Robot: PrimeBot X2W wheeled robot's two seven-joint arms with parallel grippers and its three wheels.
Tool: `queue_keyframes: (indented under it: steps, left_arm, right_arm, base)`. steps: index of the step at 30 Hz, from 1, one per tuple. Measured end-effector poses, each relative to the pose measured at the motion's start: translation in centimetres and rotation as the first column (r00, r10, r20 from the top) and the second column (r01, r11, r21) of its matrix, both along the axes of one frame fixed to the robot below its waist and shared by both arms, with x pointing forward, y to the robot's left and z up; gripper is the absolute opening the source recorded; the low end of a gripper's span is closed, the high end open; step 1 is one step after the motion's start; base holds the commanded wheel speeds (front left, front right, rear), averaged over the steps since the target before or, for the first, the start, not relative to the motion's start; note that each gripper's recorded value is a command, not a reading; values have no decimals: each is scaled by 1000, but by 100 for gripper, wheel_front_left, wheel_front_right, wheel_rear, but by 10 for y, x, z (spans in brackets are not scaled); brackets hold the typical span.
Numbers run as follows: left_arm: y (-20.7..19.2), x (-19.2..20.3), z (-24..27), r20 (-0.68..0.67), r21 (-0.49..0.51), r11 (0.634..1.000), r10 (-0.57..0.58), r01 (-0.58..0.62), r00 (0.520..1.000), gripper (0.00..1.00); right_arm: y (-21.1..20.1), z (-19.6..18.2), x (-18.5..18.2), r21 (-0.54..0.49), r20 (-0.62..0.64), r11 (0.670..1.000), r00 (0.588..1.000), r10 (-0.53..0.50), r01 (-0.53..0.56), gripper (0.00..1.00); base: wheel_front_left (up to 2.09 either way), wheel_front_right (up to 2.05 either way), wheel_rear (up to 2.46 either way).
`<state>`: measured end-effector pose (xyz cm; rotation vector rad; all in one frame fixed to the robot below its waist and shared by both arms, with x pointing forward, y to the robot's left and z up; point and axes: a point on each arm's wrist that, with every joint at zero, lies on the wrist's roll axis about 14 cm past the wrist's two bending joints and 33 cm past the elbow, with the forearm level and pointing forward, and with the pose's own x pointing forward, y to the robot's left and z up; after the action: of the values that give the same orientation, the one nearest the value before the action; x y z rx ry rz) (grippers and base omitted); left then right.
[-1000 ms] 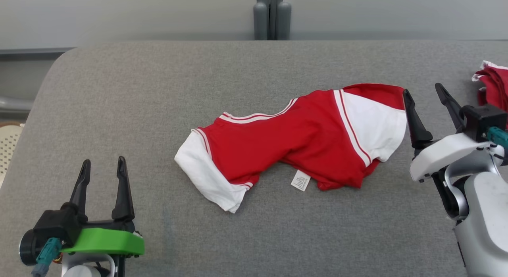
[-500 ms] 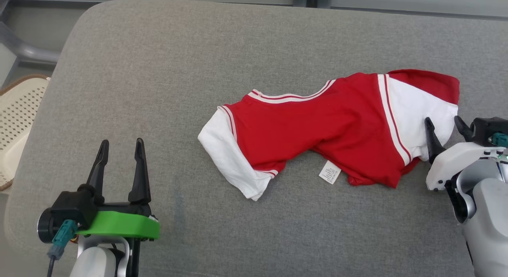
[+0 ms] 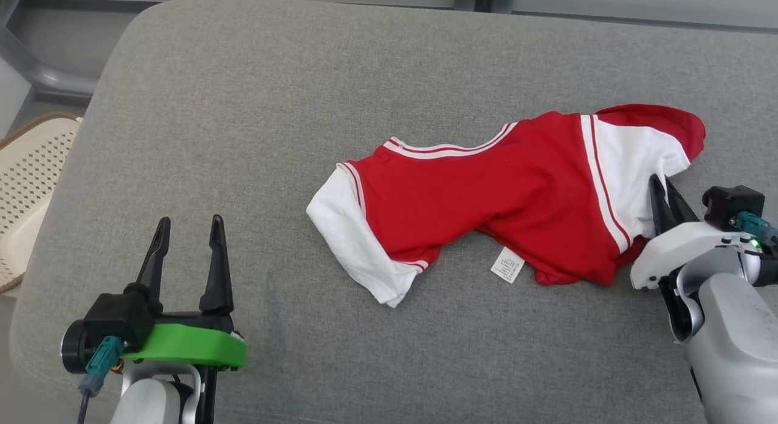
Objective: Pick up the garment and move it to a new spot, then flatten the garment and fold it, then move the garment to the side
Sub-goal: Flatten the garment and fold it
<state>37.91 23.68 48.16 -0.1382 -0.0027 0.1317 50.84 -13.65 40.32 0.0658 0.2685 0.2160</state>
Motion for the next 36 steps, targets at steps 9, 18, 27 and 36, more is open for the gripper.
queue_keyframes:
  steps: [9,18,27,36]
  left_arm:
    - [-1,-12,13,40,-3,1000,-3,3,999,100]
    - [6,-38,27,79,5,1000,8,-8,997,100]
    - [8,-49,39,112,6,1000,20,-21,993,100]
    - [-1,-41,32,90,-18,1000,13,-11,996,100]
  right_arm:
    - [61,93,-1,39,268,985,951,152,-168,0]
    - [79,211,-21,5,544,967,812,212,-256,0]
    - [78,289,-63,31,657,958,728,196,-286,0]
    - [70,257,-48,-23,557,967,800,223,-253,0]
  base:
    - [0,0,0]
    - [0,0,0]
    - [0,0,0]
    - [0,0,0]
